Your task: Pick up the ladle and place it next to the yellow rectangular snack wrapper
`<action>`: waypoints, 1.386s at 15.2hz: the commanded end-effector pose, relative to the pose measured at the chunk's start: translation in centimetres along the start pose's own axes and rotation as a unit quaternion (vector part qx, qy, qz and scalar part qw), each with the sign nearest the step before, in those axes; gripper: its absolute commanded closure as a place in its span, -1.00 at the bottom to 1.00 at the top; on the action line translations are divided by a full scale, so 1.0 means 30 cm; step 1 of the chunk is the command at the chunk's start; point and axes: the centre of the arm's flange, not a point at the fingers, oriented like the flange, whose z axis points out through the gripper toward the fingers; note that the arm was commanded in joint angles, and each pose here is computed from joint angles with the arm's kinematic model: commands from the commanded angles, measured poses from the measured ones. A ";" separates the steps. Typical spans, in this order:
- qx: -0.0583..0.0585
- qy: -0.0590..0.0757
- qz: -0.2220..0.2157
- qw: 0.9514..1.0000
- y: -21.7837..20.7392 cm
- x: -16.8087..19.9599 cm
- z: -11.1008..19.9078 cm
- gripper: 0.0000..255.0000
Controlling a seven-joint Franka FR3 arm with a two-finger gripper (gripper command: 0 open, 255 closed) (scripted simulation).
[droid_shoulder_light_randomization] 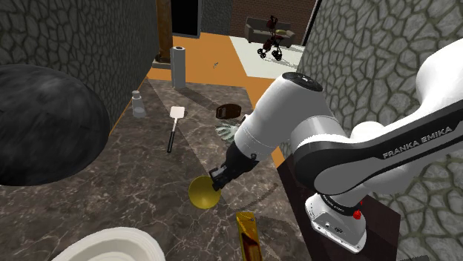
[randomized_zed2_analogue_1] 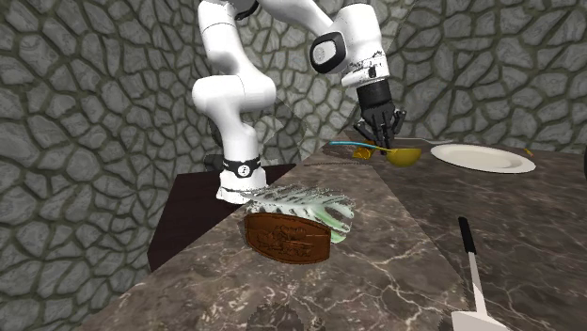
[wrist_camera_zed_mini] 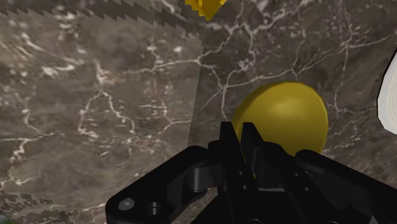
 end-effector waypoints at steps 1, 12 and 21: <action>0.000 0.000 0.000 1.000 0.001 -0.001 0.001 1.00; 0.000 0.000 0.000 1.000 0.001 -0.001 -0.087 -1.00; 0.000 0.000 0.000 1.000 0.001 -0.001 -0.166 -1.00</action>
